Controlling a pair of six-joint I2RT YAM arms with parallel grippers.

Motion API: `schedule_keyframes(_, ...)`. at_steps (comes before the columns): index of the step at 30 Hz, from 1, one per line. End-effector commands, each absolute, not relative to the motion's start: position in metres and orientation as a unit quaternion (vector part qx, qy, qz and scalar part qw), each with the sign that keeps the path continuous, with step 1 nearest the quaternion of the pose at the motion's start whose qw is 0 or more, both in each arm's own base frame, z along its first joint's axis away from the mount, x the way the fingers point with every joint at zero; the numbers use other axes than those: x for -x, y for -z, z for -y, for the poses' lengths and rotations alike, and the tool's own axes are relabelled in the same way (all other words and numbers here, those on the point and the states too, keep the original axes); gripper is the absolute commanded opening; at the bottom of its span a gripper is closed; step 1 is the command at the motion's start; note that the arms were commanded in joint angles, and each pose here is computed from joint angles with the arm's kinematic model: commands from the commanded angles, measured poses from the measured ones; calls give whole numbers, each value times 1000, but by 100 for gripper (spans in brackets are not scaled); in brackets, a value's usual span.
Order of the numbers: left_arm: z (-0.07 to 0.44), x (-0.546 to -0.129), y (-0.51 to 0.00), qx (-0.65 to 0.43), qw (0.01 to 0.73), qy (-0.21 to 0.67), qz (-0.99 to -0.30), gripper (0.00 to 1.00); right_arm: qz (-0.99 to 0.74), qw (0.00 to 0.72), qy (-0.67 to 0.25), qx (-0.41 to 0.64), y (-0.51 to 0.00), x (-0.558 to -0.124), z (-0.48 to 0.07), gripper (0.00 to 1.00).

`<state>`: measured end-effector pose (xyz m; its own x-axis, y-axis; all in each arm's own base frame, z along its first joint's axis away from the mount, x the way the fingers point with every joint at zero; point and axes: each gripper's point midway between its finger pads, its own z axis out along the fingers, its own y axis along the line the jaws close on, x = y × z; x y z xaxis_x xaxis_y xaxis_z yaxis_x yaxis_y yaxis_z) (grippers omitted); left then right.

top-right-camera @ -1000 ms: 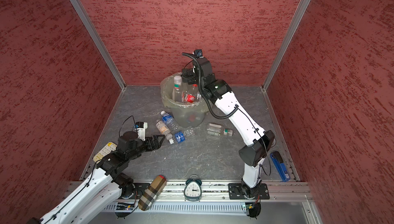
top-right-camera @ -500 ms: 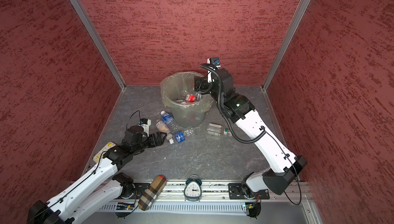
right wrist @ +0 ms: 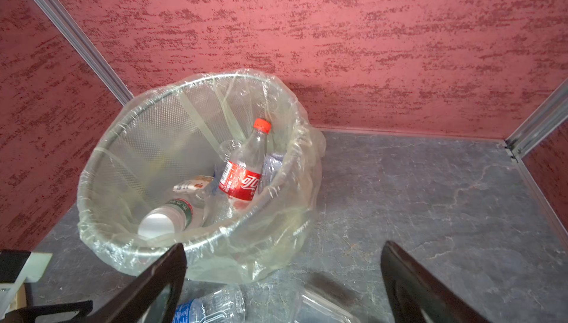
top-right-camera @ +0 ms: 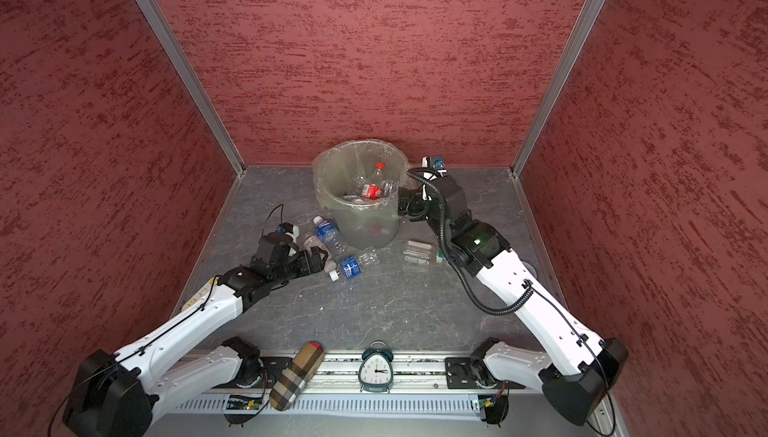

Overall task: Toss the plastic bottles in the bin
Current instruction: 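Lower the right gripper toward the green-capped bottle while the left gripper grasps the white-labelled bottle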

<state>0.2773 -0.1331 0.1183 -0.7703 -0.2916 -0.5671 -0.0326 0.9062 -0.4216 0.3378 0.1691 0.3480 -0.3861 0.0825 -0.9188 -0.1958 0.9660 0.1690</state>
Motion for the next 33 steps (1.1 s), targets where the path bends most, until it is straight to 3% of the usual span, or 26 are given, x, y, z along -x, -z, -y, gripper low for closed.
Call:
schedule_keyframes(1, 129, -288, -118, 111, 325, 188, -920, 100, -827, 549, -124, 6, -334, -335, -157, 99)
schedule_keyframes(20, 119, -326, -100, 178, 300, 156, -924, 95, -866, 480, -138, -35, -235, -292, -130, 99)
schedule_keyframes(33, 122, -340, -73, 187, 273, 158, -930, 92, -878, 456, -141, -40, -212, -285, -129, 99)
